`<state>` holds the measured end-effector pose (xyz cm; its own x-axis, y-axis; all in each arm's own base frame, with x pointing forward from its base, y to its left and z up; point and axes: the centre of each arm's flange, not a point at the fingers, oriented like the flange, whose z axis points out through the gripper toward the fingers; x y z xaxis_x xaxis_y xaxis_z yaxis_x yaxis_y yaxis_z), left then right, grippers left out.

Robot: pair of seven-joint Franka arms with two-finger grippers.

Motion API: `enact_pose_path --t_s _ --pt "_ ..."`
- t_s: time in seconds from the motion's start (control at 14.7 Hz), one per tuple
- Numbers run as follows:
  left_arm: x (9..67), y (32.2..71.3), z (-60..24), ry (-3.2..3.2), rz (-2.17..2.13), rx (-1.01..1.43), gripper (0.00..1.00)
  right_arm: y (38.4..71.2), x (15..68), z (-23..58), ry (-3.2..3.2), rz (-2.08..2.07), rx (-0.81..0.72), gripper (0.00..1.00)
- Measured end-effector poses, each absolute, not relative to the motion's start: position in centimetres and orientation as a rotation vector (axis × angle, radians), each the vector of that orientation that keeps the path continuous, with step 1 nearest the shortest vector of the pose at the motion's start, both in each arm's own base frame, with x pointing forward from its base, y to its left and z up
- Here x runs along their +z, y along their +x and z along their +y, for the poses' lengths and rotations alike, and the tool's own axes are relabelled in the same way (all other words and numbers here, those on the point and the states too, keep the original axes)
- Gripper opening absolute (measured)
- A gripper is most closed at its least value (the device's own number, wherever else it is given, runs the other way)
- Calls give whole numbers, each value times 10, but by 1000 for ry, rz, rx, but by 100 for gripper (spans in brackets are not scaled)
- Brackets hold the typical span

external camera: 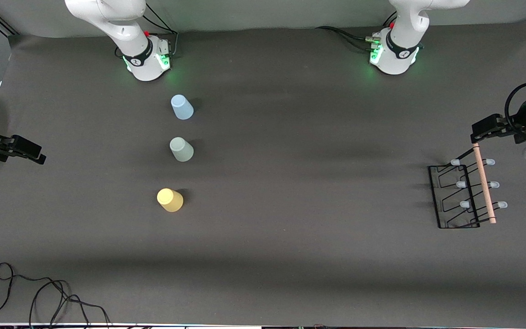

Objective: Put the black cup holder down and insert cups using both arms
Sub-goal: 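Lower the left gripper over the black wire rack and grasp its rod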

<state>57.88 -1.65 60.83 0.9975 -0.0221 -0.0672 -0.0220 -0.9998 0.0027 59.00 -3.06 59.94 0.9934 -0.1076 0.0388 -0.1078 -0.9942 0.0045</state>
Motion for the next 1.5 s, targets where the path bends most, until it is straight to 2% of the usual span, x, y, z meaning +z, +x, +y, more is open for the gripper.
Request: enact_pose_path --t_s 0.55,0.82,1.09,1.3,1.5 --pt "607 579 -12 3155 -27 -111 100 590 599 -31 3130 -169 57 100" --pt "600 581 19 3212 -103 -121 100 590 595 -31 3130 -169 32 100" --pt "578 577 95 3197 -123 -136 100 590 587 -30 3130 -168 -23 100" --pt "562 579 97 3181 -132 -134 100 588 585 -29 3130 -166 -50 100" --pt "517 583 102 3160 -115 -90 100 588 585 -29 3130 -166 -54 100"
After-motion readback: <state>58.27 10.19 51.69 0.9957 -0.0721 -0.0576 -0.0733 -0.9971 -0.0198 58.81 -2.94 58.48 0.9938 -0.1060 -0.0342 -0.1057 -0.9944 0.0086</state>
